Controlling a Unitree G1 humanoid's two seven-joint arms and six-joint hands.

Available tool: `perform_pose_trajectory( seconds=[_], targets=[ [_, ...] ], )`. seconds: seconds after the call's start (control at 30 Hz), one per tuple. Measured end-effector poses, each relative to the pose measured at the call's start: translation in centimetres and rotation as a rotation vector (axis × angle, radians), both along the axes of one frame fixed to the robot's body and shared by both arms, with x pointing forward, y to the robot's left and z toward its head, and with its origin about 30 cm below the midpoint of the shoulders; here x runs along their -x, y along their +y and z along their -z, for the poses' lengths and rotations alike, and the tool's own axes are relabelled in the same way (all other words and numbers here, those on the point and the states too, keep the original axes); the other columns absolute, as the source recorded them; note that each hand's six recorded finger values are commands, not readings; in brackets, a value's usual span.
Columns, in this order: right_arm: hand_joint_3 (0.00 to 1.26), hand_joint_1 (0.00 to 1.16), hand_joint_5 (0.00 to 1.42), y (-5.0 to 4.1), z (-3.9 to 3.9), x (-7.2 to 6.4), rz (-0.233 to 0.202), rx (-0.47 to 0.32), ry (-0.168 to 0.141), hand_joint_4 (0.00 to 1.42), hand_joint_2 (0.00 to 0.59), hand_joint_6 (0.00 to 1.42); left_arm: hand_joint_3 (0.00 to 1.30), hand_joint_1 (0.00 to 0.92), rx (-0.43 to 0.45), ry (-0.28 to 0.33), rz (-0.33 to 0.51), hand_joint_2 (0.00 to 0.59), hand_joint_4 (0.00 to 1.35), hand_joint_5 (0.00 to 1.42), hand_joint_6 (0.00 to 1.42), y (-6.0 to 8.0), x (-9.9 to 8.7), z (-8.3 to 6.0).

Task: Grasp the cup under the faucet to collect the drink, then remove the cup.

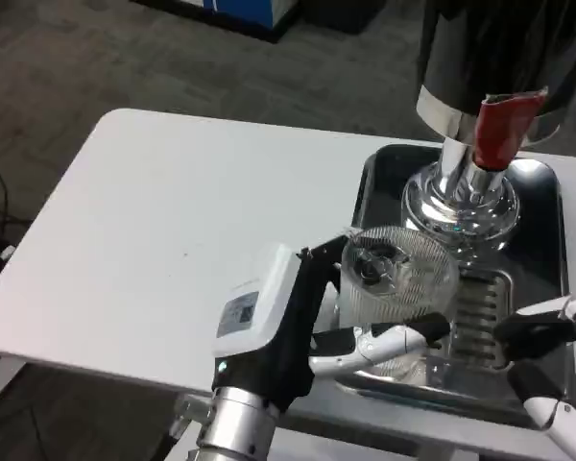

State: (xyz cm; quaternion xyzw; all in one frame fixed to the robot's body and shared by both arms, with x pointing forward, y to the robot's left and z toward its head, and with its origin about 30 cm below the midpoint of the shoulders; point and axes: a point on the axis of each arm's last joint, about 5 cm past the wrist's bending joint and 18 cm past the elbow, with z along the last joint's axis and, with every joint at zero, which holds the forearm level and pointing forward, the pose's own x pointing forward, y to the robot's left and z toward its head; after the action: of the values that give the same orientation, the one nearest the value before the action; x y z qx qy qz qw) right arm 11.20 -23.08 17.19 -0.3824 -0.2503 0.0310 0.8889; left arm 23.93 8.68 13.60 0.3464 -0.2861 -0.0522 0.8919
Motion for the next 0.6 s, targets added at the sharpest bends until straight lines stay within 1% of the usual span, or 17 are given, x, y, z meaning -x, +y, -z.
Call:
perform_pose_trajectory(
  seconds=[0.07, 0.13, 0.3, 0.37, 0.5, 0.6],
  targets=[
    [0.55, 0.4, 0.54, 0.04, 0.02, 0.0, -0.004, 0.0, 0.001, 0.57, 0.375, 0.41, 0.64, 0.297, -0.026, -0.018, 0.002, 0.166, 0.75, 0.69, 0.54, -0.1, -0.2, 0.0],
    [0.55, 0.4, 0.54, 0.03, 0.01, 0.0, -0.005, 0.002, 0.001, 0.57, 0.375, 0.41, 0.65, 0.29, -0.06, -0.051, -0.005, 0.166, 0.75, 0.68, 0.53, -0.1, -0.4, 0.1],
    [0.55, 0.4, 0.54, 0.0, -0.02, -0.1, -0.008, 0.005, -0.001, 0.57, 0.375, 0.41, 0.66, 0.278, -0.097, -0.1, -0.005, 0.17, 0.75, 0.67, 0.53, -0.5, -0.8, 0.3],
    [0.55, 0.4, 0.54, 0.01, -0.03, -0.1, -0.011, 0.007, -0.004, 0.57, 0.375, 0.41, 0.66, 0.263, -0.102, -0.118, -0.016, 0.17, 0.74, 0.66, 0.52, -0.6, -0.9, 0.3],
    [0.55, 0.4, 0.54, 0.0, -0.02, 0.0, -0.013, 0.008, -0.004, 0.57, 0.375, 0.41, 0.65, 0.233, -0.098, -0.126, -0.029, 0.172, 0.73, 0.65, 0.5, -0.6, -1.3, 0.4],
    [0.55, 0.4, 0.55, 0.01, -0.01, 0.0, -0.014, 0.009, -0.004, 0.57, 0.375, 0.41, 0.63, 0.212, -0.077, -0.131, -0.051, 0.176, 0.73, 0.64, 0.49, -0.8, -1.4, 0.7]
  ],
)
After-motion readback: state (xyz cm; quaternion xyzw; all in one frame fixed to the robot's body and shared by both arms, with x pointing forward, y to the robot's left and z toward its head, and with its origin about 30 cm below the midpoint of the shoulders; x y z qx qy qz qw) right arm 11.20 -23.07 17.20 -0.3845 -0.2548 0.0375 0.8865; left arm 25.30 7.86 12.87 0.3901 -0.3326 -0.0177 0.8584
